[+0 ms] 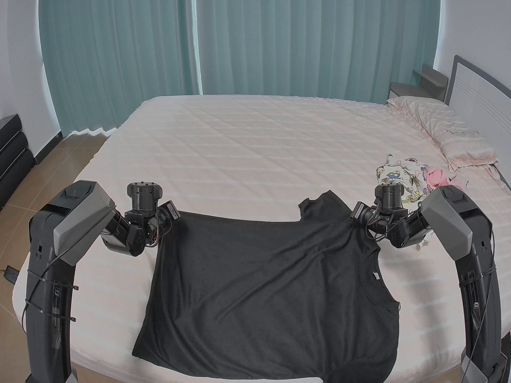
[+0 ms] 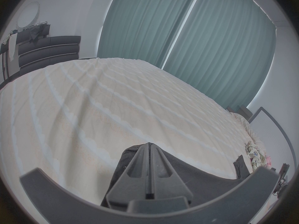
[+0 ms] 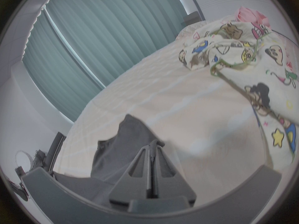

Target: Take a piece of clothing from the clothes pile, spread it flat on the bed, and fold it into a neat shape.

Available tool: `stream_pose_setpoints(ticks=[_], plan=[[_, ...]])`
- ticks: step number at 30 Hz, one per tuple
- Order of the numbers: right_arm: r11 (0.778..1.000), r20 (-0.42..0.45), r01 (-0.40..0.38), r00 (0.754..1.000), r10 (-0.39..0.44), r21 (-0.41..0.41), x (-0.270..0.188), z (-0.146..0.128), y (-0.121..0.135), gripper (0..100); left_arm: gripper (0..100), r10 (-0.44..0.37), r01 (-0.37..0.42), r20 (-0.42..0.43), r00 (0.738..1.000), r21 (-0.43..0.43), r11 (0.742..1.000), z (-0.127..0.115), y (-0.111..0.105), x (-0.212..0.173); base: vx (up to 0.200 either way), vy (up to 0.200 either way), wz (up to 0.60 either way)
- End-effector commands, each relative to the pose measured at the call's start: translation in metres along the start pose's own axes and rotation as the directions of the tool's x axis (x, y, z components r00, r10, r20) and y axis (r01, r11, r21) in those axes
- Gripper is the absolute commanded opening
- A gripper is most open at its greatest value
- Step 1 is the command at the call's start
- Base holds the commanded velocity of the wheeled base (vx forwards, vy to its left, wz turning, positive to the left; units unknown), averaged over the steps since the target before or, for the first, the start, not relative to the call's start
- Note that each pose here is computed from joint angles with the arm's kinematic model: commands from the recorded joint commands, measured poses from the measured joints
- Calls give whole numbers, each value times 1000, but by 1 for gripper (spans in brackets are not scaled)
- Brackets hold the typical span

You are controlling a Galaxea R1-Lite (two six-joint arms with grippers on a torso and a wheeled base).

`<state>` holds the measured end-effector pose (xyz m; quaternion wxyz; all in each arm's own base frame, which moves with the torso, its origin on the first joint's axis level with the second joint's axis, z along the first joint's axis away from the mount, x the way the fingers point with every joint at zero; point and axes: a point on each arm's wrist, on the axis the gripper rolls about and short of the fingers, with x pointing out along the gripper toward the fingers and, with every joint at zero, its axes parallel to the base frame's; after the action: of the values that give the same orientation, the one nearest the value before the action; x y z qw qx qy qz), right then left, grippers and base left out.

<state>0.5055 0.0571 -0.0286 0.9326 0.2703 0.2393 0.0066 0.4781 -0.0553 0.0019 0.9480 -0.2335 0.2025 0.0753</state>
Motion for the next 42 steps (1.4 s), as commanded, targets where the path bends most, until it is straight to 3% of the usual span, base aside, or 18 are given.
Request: stream_pose_setpoints(ticks=[1, 7, 23, 24, 25, 26, 34, 39, 42], plan=[[1000, 68, -14, 998, 13, 22, 0, 19, 2, 0, 0, 10, -10, 14, 1000, -5, 1000, 4, 2, -1, 0, 0, 0], [998, 206, -45, 978, 37, 34, 5, 36, 12, 0, 0, 27, -26, 18, 999, -10, 1000, 5, 8, 2, 0, 0, 0], [1000, 203, 14, 979, -11, -10, 20, 15, 5, 0, 0, 34, -34, -2, 999, -4, 999, -9, 12, 13, 0, 0, 0], [1000, 199, 16, 980, -14, -9, 20, 14, 5, 100, 0, 33, -33, -1, 999, -4, 999, -8, 12, 13, 0, 0, 0], [1000, 194, 19, 981, -17, -9, 21, 12, 3, 100, 0, 33, -33, -4, 999, -3, 999, -11, 12, 14, 0, 0, 0], [1000, 191, 23, 981, -21, -8, 22, 9, 1, 100, 100, 33, -33, -4, 999, -3, 999, -11, 12, 14, 0, 0, 0], [1000, 212, 29, 977, -30, 6, 12, 23, 0, 100, 100, 34, -34, 5, 999, -9, 999, -5, 12, 10, 0, 0, 0], [997, 186, 61, 980, -67, 35, -24, 37, -1, 100, 100, 32, -32, 23, 999, -28, 999, 25, 10, -28, 0, 0, 0], [995, 145, 78, 986, -87, 67, -51, 35, 3, 100, 100, 31, -32, -18, 999, -22, 999, 24, 14, -55, 0, 0, 0]])
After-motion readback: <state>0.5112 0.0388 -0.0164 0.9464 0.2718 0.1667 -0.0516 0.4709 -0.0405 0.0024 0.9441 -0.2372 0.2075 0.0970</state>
